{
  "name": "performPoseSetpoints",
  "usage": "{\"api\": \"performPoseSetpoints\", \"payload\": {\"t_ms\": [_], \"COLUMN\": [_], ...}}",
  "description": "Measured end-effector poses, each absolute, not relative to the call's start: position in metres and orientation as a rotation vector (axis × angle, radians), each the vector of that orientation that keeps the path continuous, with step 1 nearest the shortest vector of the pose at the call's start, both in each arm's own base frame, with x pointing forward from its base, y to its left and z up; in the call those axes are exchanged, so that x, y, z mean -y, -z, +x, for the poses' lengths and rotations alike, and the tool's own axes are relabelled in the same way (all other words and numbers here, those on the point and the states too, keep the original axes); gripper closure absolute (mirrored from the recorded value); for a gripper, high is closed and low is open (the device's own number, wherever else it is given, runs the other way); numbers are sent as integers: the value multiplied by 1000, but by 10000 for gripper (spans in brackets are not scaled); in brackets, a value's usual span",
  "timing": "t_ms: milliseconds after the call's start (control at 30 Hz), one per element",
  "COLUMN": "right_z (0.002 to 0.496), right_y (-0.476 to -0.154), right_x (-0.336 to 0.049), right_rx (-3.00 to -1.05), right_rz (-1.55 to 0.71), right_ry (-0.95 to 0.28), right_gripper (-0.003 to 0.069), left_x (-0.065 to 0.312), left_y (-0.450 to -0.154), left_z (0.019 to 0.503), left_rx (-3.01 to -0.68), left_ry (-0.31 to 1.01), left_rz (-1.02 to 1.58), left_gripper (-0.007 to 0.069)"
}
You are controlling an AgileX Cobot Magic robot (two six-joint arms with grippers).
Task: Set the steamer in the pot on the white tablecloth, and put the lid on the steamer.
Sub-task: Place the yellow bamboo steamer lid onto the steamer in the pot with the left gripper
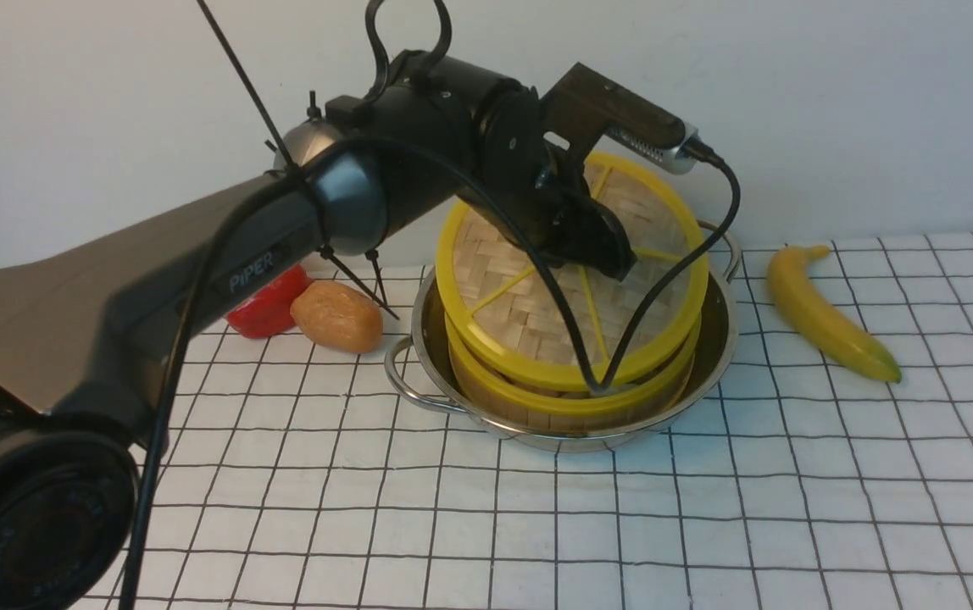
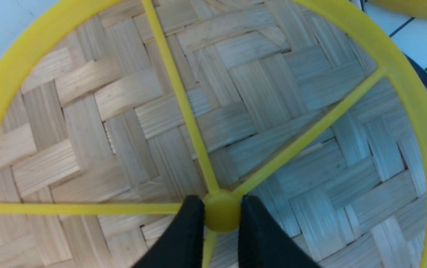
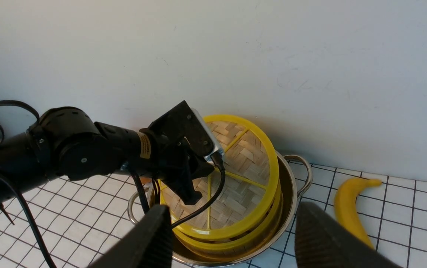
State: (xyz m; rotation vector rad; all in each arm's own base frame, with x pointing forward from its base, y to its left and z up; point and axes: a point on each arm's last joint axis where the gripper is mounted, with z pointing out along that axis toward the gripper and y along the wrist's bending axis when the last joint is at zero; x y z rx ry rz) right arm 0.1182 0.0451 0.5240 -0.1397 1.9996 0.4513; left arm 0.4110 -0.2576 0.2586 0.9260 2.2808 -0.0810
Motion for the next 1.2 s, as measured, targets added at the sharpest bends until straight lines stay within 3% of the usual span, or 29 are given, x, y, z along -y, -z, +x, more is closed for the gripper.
{"api": "performPoseSetpoints", "payload": {"t_ms": [233, 600, 1200], "right_z": [118, 118, 118], "right_y": [-524, -524, -524], "right_x": [-45, -45, -45], "right_rx": [-2000, -2000, -2000], "right_rz": [-136, -135, -135], "right_ry": [-454, -454, -454], "right_gripper": [220, 220, 220], "left_x": [258, 261, 264], "left_y": [-257, -229, -229], "left_z": [411, 416, 420], "left_rx": [-2291, -2359, -2318], "left_ry": [83, 83, 96], "left_rz": [919, 926, 908], "left_gripper": [519, 519, 519]}}
